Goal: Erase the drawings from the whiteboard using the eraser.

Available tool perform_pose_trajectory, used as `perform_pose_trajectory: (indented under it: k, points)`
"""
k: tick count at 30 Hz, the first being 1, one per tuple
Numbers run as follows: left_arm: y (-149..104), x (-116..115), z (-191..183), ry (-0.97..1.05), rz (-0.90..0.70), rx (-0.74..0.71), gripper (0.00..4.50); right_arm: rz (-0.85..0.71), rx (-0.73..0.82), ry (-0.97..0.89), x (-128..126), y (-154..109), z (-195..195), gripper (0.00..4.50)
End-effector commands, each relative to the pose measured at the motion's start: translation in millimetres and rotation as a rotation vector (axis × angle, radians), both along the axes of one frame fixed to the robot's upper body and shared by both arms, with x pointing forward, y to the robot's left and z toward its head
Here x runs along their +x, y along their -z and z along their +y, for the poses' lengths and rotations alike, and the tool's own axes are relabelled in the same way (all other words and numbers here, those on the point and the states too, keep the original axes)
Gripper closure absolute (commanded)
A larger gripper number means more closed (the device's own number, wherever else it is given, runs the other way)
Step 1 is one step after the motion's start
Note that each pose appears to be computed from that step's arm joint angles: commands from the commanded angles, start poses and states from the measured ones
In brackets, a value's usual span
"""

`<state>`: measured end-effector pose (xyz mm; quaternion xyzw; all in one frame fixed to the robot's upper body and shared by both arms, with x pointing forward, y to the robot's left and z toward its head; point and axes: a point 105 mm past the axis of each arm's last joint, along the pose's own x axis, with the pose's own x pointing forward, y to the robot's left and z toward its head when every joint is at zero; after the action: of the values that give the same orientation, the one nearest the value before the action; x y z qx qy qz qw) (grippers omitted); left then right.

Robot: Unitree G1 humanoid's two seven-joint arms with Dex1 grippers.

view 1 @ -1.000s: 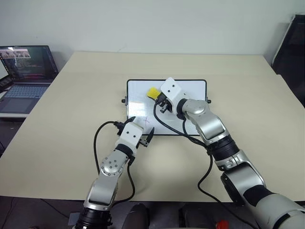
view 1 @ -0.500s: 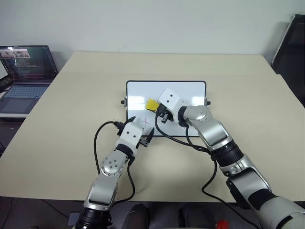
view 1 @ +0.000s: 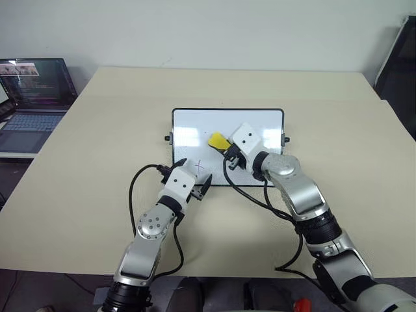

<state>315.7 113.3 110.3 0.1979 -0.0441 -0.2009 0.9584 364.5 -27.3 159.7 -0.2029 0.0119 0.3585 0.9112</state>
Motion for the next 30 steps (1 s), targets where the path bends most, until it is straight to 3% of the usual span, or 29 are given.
perform_pose_trajectory:
  k: [1, 24, 30]
  points:
    - [-9.9, -1.0, -4.5, 0.029, -0.041, -0.001, 0.0, -0.056, 0.024, 0.02, -2.6, -15.1, -6.8, 3.38]
    - [-9.8, 0.2, -0.8, 0.023, -0.044, -0.003, 0.0, -0.097, 0.021, 0.053, 11.3, -25.4, -13.7, 3.38]
    - [-5.7, -9.7, 0.8, 0.018, -0.033, -0.003, 0.0, -0.099, 0.018, 0.044, 10.0, -25.5, -12.3, 3.38]
